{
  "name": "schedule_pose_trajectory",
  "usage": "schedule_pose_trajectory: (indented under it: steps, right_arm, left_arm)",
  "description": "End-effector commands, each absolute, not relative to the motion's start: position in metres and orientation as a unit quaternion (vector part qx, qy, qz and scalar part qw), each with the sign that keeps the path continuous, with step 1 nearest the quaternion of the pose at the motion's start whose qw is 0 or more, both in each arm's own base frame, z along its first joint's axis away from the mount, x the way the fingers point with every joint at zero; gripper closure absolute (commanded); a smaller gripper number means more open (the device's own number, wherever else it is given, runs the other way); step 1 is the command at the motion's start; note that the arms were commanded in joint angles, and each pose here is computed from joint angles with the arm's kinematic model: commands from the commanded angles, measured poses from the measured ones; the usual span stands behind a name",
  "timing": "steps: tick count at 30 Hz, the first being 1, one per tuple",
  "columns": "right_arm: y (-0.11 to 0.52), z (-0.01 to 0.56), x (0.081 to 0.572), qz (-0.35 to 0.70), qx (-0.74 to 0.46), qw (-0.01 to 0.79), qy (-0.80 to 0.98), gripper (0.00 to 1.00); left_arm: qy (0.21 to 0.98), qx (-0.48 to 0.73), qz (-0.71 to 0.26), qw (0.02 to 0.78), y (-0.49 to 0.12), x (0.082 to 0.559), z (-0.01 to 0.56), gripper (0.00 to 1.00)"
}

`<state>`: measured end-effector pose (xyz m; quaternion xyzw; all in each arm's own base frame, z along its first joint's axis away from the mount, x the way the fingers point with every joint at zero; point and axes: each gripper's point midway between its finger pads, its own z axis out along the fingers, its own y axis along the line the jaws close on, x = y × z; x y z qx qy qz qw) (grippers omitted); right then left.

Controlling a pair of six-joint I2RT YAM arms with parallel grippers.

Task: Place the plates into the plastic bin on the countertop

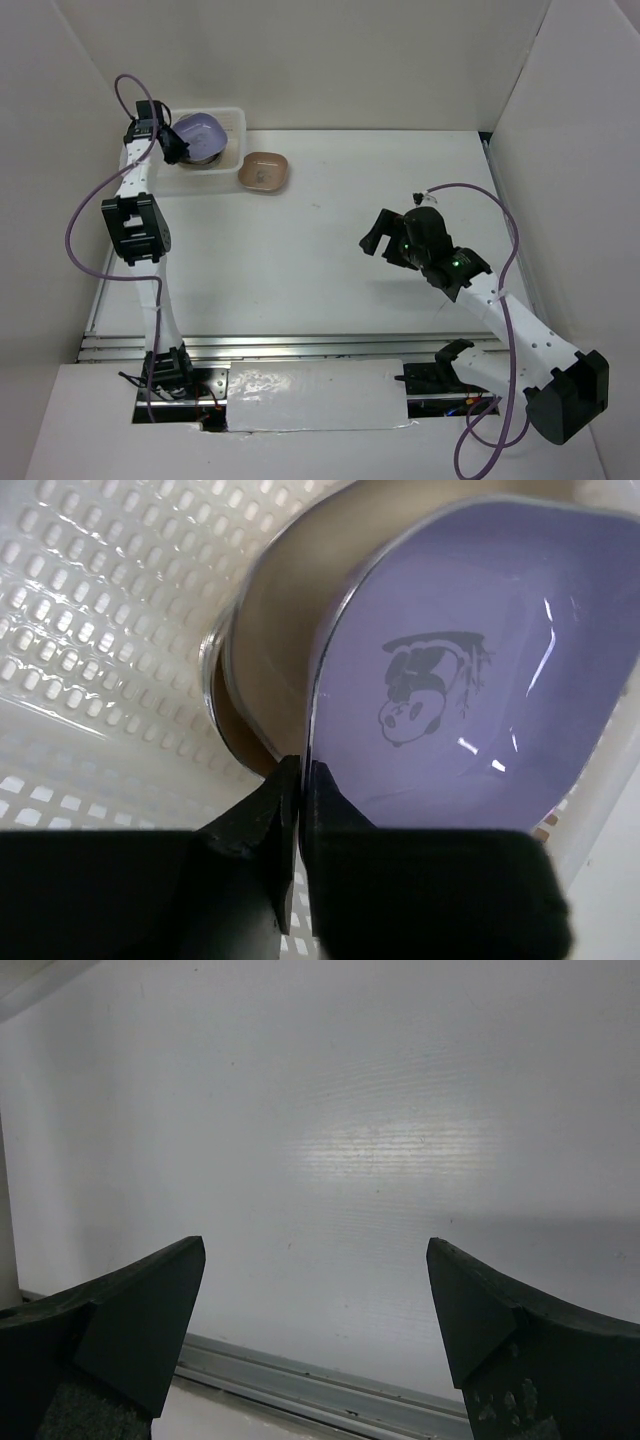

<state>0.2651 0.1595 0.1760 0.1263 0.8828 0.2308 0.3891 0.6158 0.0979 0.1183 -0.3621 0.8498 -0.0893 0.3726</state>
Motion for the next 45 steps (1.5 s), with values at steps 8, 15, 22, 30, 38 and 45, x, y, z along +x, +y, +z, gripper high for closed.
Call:
schedule_pose_trajectory:
  steps: [8,15,22,30,38,45]
  right_arm:
    - [0.167,0.184,0.268,0.236,0.114,0.400,0.878,0.00]
    - [0.172,0.181,0.269,0.236,0.111,0.397,0.880,0.00]
    - [0.180,0.180,0.269,0.242,0.107,0.393,0.881,0.00]
    - [0.177,0.184,0.269,0.238,0.113,0.404,0.876,0.00]
    - [0.166,0.179,0.259,0.226,0.111,0.405,0.879,0.00]
    - [0.154,0.190,0.244,0.234,0.114,0.422,0.868,0.00]
  left_arm:
    - [0.813,-0.327,-0.123,0.466,0.095,0.631,0.206,0.01]
    - [0.794,-0.323,-0.095,0.506,0.104,0.614,0.264,0.01]
    - [0.807,-0.288,-0.054,0.513,0.078,0.600,0.277,0.01]
    - [0.841,-0.154,-0.127,0.502,-0.048,0.599,0.285,0.01]
    - [0.877,0.003,-0.131,0.462,-0.182,0.593,0.218,0.01]
    - [0.882,0.030,-0.054,0.467,-0.221,0.596,0.152,0.01]
